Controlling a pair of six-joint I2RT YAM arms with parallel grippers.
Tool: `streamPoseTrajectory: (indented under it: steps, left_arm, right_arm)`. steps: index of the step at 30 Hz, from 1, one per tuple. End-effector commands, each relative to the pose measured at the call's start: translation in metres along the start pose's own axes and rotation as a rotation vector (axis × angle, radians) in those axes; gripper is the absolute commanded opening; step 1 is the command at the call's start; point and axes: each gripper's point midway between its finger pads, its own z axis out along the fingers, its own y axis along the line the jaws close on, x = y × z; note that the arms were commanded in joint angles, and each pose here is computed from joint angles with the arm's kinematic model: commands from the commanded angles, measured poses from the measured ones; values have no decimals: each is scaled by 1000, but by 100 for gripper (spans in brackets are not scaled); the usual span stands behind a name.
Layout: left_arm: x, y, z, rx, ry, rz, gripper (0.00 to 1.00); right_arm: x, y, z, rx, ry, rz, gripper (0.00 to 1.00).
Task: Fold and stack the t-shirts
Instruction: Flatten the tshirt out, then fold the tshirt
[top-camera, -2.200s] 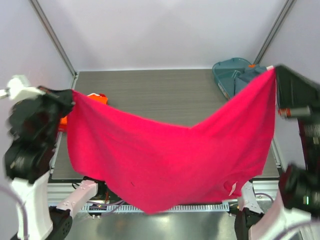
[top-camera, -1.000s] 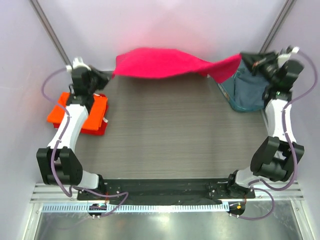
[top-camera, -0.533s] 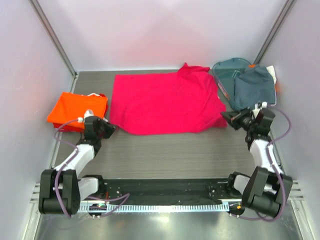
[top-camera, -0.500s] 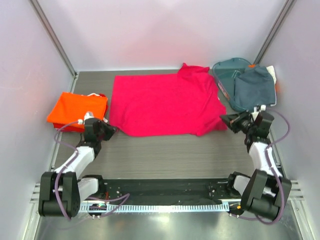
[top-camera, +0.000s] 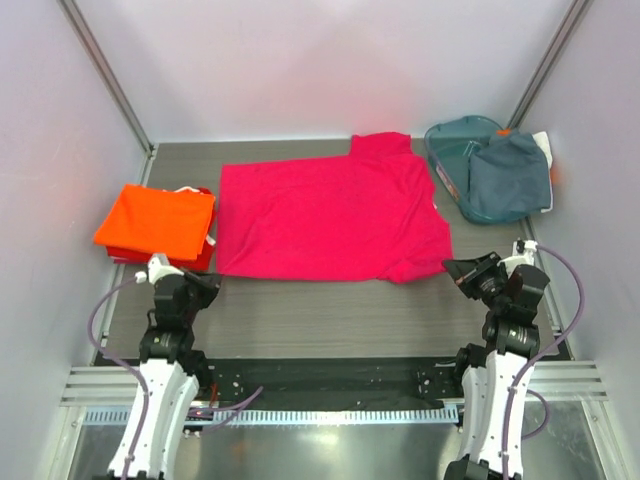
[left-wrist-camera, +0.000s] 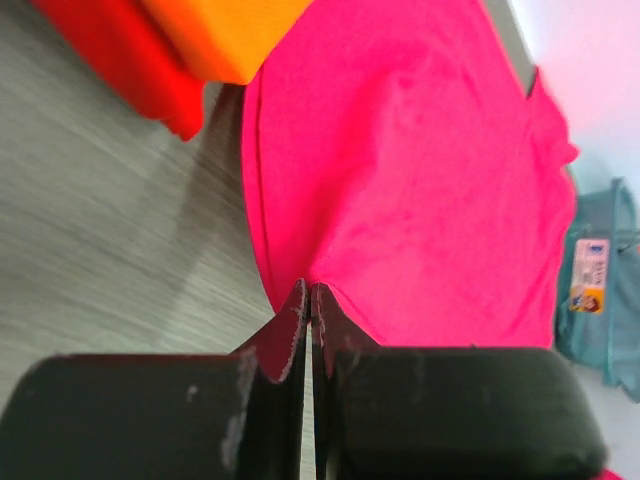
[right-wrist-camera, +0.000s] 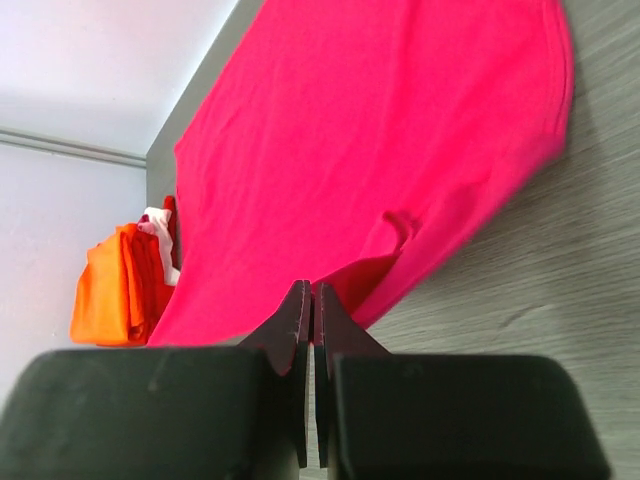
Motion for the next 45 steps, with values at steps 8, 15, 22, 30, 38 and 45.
streamPoseTrajectory:
  steps: [8,15,22,30,38,45]
  left_arm:
    - [22,40,-23,-113,6,-115,0]
    - [7,26,-20,-102,-20,-101,0]
    - [-10,5,-5,-142,29,-40,0]
    - [-24,-9,12,-192,88,75,0]
    - [-44,-28,26,-188,83,147,0]
    - [-51,-31,41,-238,109,179,0]
  right_arm:
    - [-7,17,-29,47,-38,-87,1]
    - [-47,47,-21,-5,-122,-89,1]
    - [-77,56,10,2,-64,-40,1]
    - [-113,77,37,-2,-45,-77,1]
    - [-106,91,84,25,53,-97,1]
    - [-131,109,113,20,51,-114,1]
